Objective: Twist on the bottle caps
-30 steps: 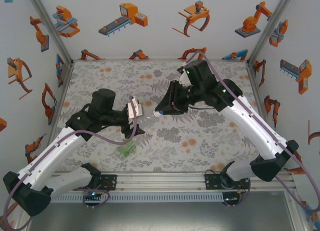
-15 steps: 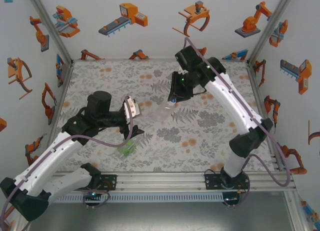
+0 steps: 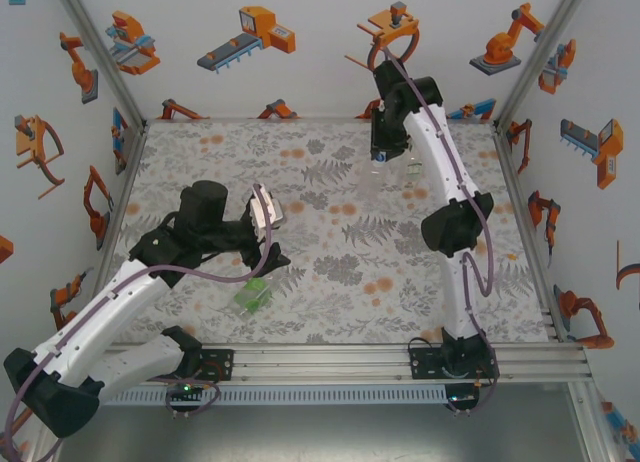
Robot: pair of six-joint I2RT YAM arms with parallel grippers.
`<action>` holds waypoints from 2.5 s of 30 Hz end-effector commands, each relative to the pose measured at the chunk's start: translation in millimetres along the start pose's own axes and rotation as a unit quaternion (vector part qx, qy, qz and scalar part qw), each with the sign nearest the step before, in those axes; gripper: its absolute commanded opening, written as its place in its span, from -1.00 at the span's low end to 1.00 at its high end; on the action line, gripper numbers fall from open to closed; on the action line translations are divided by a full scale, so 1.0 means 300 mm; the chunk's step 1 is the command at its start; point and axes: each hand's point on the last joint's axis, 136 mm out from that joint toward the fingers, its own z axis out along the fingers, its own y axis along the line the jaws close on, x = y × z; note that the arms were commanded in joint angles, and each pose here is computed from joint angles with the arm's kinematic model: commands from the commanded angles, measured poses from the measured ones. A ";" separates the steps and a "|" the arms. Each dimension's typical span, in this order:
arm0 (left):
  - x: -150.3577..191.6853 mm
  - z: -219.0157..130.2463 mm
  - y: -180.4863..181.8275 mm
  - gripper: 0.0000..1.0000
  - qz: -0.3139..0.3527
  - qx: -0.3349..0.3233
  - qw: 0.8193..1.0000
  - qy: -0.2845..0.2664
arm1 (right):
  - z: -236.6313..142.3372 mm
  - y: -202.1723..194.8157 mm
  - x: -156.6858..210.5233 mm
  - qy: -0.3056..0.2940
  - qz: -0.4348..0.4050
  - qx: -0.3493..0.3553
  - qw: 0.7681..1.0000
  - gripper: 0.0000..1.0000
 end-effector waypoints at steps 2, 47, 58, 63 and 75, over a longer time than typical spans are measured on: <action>0.004 0.000 -0.010 0.51 -0.010 -0.001 1.000 -0.010 | -0.007 -0.069 -0.038 -0.015 -0.012 0.024 1.000 -1.00; 0.188 0.018 0.077 0.47 -0.142 -0.084 0.980 0.114 | -0.128 -0.078 -0.055 -0.056 0.000 0.002 0.998 0.33; 0.432 0.007 0.089 0.50 -0.271 -0.189 0.926 0.183 | -0.269 -0.050 0.017 -0.068 0.006 -0.029 0.997 0.40; 0.550 0.017 0.061 0.52 -0.294 -0.230 0.903 0.214 | -0.274 -0.048 0.049 -0.060 0.007 -0.037 0.997 0.41; 0.708 0.052 0.006 0.56 -0.361 -0.294 0.844 0.265 | -0.269 -0.028 0.094 -0.047 0.011 -0.052 0.997 0.41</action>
